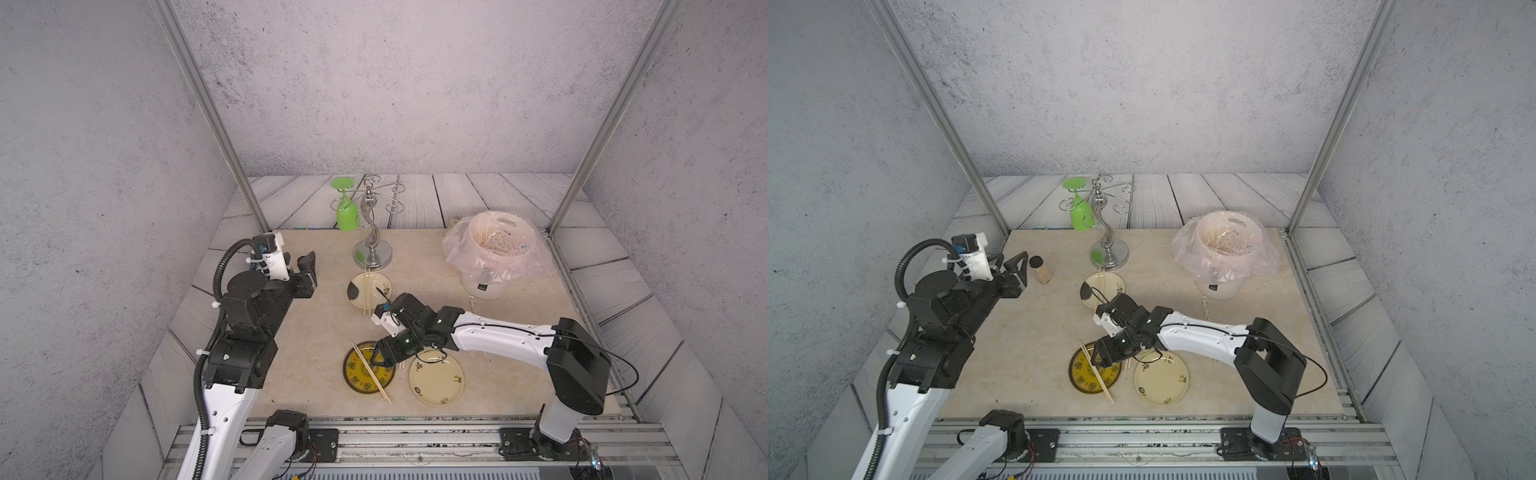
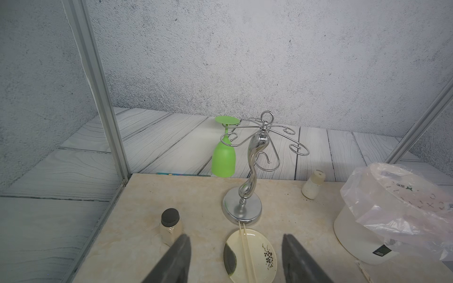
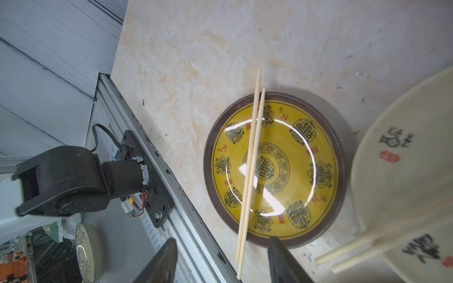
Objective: Remove the packaging of disposable chopsticks
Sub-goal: Place the disposable chopsticks on the plate.
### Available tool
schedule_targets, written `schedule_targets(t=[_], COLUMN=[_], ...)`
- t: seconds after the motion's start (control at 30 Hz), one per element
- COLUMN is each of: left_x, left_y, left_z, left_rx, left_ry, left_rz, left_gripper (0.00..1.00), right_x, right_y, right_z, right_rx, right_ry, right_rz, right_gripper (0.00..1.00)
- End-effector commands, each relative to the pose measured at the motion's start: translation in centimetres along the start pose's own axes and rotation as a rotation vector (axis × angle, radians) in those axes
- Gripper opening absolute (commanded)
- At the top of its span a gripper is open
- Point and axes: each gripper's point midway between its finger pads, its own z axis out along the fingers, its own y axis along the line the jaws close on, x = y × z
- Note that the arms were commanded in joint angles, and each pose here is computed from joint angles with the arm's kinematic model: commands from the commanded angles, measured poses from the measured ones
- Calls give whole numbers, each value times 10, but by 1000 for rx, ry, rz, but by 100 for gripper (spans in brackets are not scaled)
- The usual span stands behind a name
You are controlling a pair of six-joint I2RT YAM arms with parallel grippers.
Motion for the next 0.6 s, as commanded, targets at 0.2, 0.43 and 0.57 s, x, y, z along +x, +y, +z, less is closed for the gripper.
schedule_targets(t=[0.2, 0.43, 0.57], left_x=[57, 119, 135], left_y=[-102, -182, -198], left_z=[16, 24, 30], left_rx=[324, 481, 519], left_ry=[186, 305, 331], left_rz=[0, 54, 40], left_gripper=[58, 60, 60], right_x=[8, 79, 108], right_y=[-70, -182, -216], right_z=[-144, -211, -215], right_rx=[422, 682, 801], right_ry=[-309, -435, -442], right_rz=[74, 431, 518], right_gripper=[64, 67, 73])
